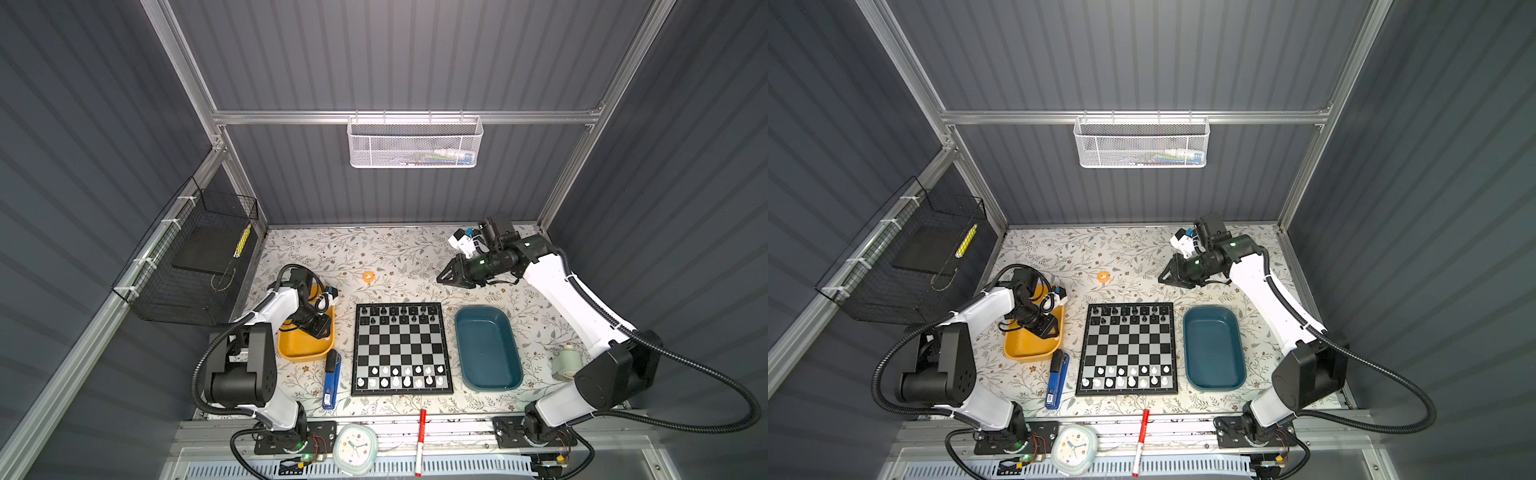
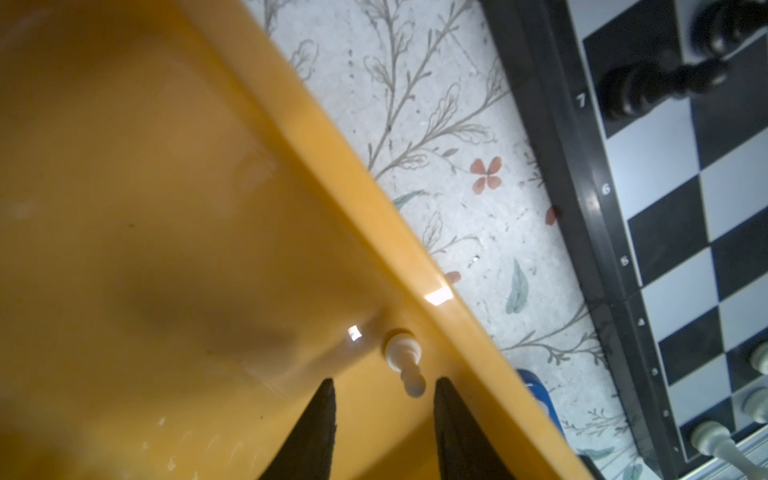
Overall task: Set up the chess pieces on the board
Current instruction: 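Lower the left gripper onto the last white pawn in the yellow tub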
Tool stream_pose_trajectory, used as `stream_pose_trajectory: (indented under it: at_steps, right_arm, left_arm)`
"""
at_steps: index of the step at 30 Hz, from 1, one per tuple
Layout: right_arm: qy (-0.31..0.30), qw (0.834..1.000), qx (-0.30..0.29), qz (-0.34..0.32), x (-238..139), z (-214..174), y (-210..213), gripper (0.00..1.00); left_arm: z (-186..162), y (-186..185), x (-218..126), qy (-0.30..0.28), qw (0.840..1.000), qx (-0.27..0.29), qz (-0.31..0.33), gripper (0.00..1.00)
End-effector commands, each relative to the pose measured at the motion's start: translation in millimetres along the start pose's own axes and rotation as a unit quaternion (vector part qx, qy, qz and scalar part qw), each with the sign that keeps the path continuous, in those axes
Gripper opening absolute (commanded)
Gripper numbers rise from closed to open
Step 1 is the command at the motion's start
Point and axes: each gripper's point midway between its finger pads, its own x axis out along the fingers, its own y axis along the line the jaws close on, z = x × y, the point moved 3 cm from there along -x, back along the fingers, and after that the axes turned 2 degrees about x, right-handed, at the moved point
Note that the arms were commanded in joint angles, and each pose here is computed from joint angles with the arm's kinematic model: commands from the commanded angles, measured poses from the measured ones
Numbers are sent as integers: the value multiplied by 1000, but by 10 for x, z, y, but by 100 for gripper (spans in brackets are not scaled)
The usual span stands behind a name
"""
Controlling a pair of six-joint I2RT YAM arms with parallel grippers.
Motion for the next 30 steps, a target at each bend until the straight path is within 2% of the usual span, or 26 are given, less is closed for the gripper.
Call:
stream_pose_trajectory:
  at_steps: [1,14,30]
  right_arm:
    - [7,1000,3,-4,6,-5,1,27]
    - [7,1000,2,-5,-2,4,9,27]
    - [13,1000,0,-5,22,22,3,27]
  left_arm:
    - [-34,-39,3,-4,1000,8,-12,41]
    - [-24,-27,48,-8,1000,-2,-10,38]
    - [-31,-151,35,-2,999,23,-26,37]
